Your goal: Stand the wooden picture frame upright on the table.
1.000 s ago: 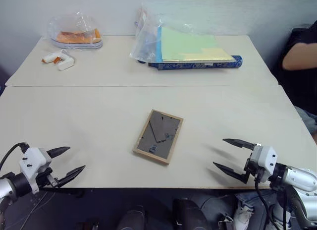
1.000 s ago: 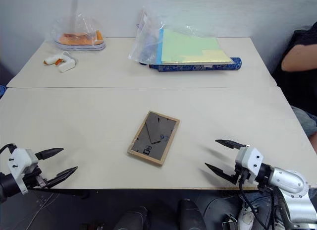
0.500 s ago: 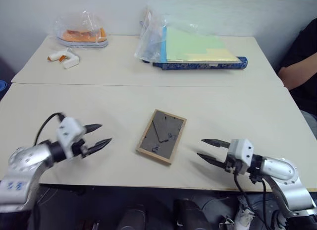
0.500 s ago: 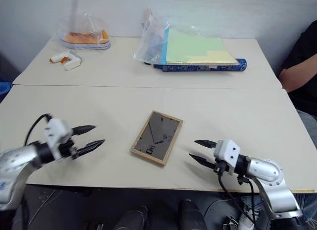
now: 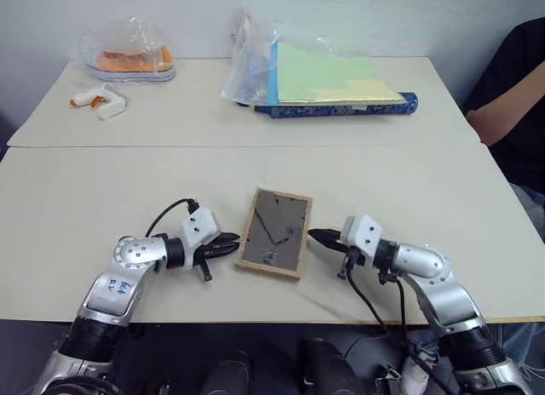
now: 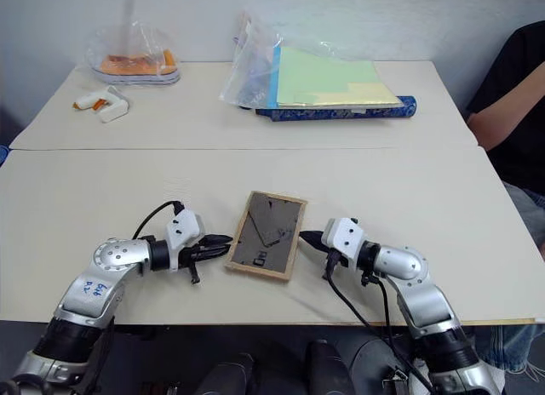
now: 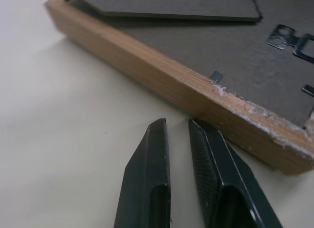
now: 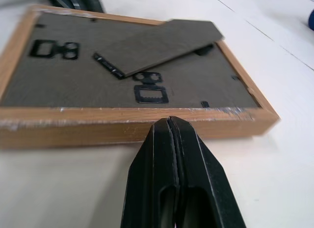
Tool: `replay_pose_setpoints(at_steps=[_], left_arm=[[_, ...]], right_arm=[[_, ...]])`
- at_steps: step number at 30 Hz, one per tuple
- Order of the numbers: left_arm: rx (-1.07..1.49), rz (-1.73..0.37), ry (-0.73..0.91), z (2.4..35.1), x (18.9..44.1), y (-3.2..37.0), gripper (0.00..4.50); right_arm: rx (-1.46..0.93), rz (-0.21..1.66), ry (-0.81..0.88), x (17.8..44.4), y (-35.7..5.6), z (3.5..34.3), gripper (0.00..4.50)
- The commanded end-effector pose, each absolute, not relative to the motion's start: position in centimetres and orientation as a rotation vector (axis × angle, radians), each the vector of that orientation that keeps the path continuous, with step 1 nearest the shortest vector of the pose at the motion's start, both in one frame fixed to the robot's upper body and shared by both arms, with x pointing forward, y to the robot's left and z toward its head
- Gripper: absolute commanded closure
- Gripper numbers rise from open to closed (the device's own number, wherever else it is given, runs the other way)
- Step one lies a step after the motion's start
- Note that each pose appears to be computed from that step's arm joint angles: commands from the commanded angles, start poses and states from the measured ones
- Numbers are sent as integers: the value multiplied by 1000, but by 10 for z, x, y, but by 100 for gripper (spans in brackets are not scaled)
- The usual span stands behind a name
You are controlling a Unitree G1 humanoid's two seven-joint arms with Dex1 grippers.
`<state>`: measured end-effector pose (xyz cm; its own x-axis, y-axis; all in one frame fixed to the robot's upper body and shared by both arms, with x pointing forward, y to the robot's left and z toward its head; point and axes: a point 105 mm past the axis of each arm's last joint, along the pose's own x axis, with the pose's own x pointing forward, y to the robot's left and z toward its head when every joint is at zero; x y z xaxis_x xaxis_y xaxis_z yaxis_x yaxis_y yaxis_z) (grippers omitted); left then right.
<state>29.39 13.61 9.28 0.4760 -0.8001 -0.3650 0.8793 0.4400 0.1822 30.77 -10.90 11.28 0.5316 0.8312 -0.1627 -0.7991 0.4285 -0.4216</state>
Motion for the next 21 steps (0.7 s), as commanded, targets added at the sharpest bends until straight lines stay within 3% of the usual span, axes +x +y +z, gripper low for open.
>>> replay_pose_setpoints(at_steps=[1, 8, 11, 14, 19, 21], left_arm=[[345, -1114, 223, 96, 280, 123, 376], [318, -979, 318, 93, 276, 159, 376], [91, -948, 443, 100, 268, 170, 317], [-222, -1005, 711, 105, 246, 167, 229], [-394, -945, 952, 103, 250, 159, 86], [-432, -949, 958, 103, 259, 149, 25]], right_arm=[[-489, 1042, -101, 310, -103, 118, 450], [-492, 1057, -121, 307, -115, 131, 450], [-513, 1078, -96, 299, -127, 132, 450], [-556, 1111, -42, 292, -133, 125, 450], [-595, 1138, 10, 287, -125, 112, 450], [-598, 1139, 18, 286, -119, 109, 450]])
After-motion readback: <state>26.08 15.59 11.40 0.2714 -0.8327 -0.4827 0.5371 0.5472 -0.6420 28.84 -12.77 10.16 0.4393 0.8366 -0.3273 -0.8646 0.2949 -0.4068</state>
